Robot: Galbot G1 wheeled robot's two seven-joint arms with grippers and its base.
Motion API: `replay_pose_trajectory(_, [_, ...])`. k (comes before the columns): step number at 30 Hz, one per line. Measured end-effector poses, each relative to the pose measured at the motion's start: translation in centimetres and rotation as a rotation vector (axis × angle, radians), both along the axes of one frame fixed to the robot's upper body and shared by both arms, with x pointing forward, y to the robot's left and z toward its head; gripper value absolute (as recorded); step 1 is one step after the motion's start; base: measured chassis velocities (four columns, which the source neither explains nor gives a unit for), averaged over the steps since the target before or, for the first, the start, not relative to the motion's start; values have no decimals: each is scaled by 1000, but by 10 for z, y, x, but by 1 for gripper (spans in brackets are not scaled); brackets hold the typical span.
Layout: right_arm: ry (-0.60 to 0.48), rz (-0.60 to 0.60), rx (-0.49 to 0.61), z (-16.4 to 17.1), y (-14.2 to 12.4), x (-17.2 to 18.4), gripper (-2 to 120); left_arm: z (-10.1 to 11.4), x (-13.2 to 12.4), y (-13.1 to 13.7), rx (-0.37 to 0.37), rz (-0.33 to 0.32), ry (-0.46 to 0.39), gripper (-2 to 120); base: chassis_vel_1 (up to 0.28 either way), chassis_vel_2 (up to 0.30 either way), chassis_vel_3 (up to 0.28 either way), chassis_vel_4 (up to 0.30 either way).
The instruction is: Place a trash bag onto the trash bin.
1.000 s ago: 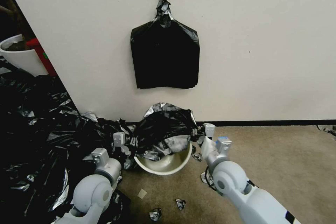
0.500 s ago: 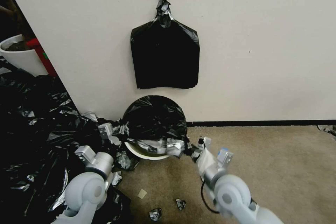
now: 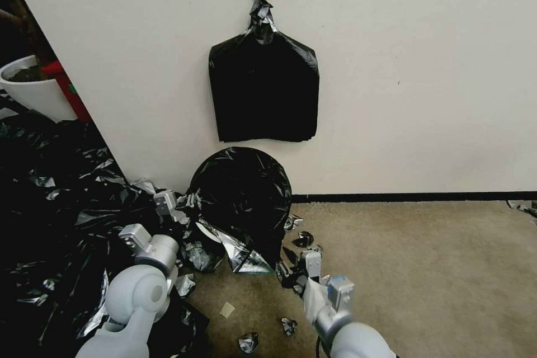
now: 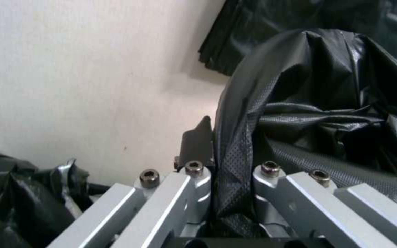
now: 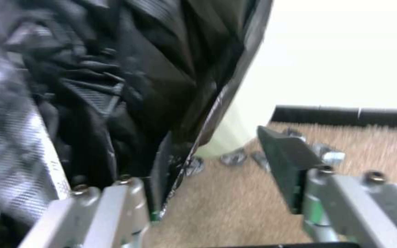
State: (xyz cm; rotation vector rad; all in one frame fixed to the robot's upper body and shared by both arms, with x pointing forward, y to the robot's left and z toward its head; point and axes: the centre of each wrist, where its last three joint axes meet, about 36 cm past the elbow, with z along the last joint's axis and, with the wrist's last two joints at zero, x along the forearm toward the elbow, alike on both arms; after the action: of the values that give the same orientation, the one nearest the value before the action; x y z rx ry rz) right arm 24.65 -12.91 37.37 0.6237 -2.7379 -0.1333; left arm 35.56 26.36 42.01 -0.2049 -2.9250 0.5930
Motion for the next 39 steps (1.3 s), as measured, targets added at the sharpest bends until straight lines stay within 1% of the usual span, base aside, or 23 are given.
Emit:
replay_pose_trajectory(2, [-22,8,-10,0,-1,-2,56,0,0,0,2,1,2,6,0,0,0,0])
replay_pose_trajectory(5, [-215,90,-56,-6,-9,-7,74,-2,4,1,16,11,19,6,0,0,0,0])
replay_pose_trajectory(6, [-215,90,-56,-6,-9,-7,74,-2,4,1,16,11,19,6,0,0,0,0])
replay_pose_trajectory(8, [-353,154,-71,-14,-15,-4,84,-2,6,1,21,15,30,6,0,0,0,0])
replay_pose_trajectory(9, [-353,154,-71,-14,-15,-4,84,-2,6,1,21,15,30,6,0,0,0,0])
replay_pose_trajectory(11, [-475,199,-118,-26,-25,6,93,-2,6,1,23,18,32,6,0,0,0,0])
replay_pose_trajectory(12, [-475,199,-118,-26,-25,6,93,-2,6,1,23,18,32,6,0,0,0,0])
replay_pose_trajectory(13, [-551,212,-168,-34,-32,15,99,-2,6,1,25,19,33,6,0,0,0,0])
replay_pose_trajectory(14, [-551,212,-168,-34,-32,15,99,-2,6,1,25,19,33,6,0,0,0,0])
replay_pose_trajectory(18, [-665,236,-211,-42,-48,33,100,0,5,2,30,24,31,6,0,0,0,0])
replay_pose_trajectory(19, [-684,242,-192,-42,-49,36,100,0,4,3,31,24,32,6,0,0,0,0])
replay_pose_trajectory(21, [-713,236,-9,-41,-43,44,100,-1,3,3,32,25,34,6,0,0,0,0])
replay_pose_trajectory(23, [-716,231,32,-41,-40,45,100,-1,2,3,32,25,35,6,0,0,0,0])
replay_pose_trajectory(24, [-728,240,143,-39,-34,48,100,-1,1,2,32,26,36,6,0,0,0,0])
replay_pose_trajectory(27, [-759,307,203,-38,-33,50,100,-2,1,1,32,26,37,6,0,0,0,0])
replay_pose_trajectory(28, [-796,403,212,-40,-37,52,100,-1,1,1,32,26,35,6,0,0,0,0])
replay_pose_trajectory(30, [-812,452,188,-41,-41,53,100,0,1,1,32,27,32,6,0,0,0,0])
replay_pose_trajectory(32, [-842,540,59,-48,-54,57,100,4,0,2,31,32,24,6,0,0,0,0])
replay_pose_trajectory(33, [-842,540,59,-48,-54,57,100,4,0,2,31,32,24,6,0,0,0,0])
replay_pose_trajectory(35, [-877,617,-91,-52,-66,61,100,8,-3,3,16,38,22,6,0,0,0,0])
replay_pose_trajectory(36, [-877,617,-91,-52,-66,61,100,8,-3,3,16,38,22,6,0,0,0,0])
replay_pose_trajectory(37, [-894,655,-175,-53,-69,62,100,13,-4,4,-9,43,30,6,0,0,0,0])
replay_pose_trajectory(39, [-920,677,-257,-54,-70,66,97,22,-7,4,-48,52,45,6,0,0,0,0])
